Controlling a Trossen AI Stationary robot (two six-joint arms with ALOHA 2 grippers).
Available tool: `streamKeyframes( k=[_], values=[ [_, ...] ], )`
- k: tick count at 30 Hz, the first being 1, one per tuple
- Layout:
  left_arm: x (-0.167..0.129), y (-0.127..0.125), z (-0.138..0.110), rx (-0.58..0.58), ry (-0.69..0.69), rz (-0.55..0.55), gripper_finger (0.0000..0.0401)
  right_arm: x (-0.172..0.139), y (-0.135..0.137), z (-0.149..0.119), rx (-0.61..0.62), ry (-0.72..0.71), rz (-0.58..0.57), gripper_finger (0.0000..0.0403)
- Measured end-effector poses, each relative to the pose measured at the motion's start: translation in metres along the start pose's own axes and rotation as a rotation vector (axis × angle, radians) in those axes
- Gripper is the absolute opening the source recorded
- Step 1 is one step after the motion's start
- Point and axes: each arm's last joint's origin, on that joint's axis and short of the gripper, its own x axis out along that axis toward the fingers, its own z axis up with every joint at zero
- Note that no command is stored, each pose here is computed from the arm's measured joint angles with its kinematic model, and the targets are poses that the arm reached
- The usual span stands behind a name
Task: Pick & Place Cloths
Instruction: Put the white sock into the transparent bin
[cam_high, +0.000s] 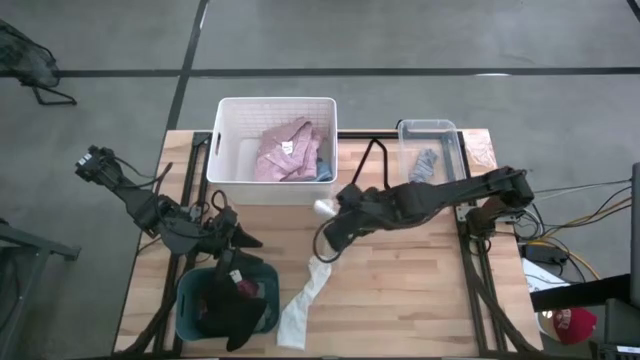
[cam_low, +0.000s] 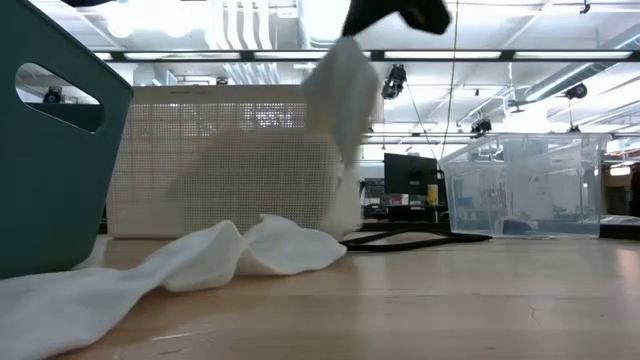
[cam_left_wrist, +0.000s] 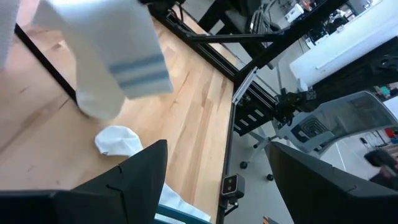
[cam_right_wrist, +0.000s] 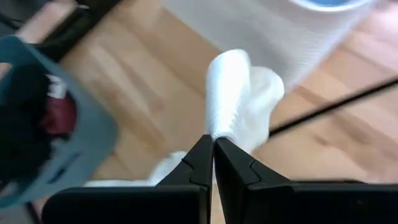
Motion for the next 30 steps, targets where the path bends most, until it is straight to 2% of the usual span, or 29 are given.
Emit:
streamKeyframes(
  k=[7,14,21,30],
  values=[
    [0.000,0.000,0.000,-0.003,-0.007,0.005,0.0284,-0.038,-0.030,0.003,0.010,-0.069,-0.188,0.0008],
    [0.000,0.000,0.000,-0.005,-0.008,0.003,0.0284,-0.091,-0.065,0.012,0.122,-0.334,-0.334,0.0008],
    [0.000,0.000,0.000,-0.005,-0.008,0.004,0.0284,-0.129,-0.104,0.026,0.130,-0.498,-0.461,0.0008],
    [0.000,0.000,0.000,-0.023,-0.007,0.004,0.0284,-0.162,-0.153,0.033,0.204,-0.539,-0.616,0.0008]
  ],
)
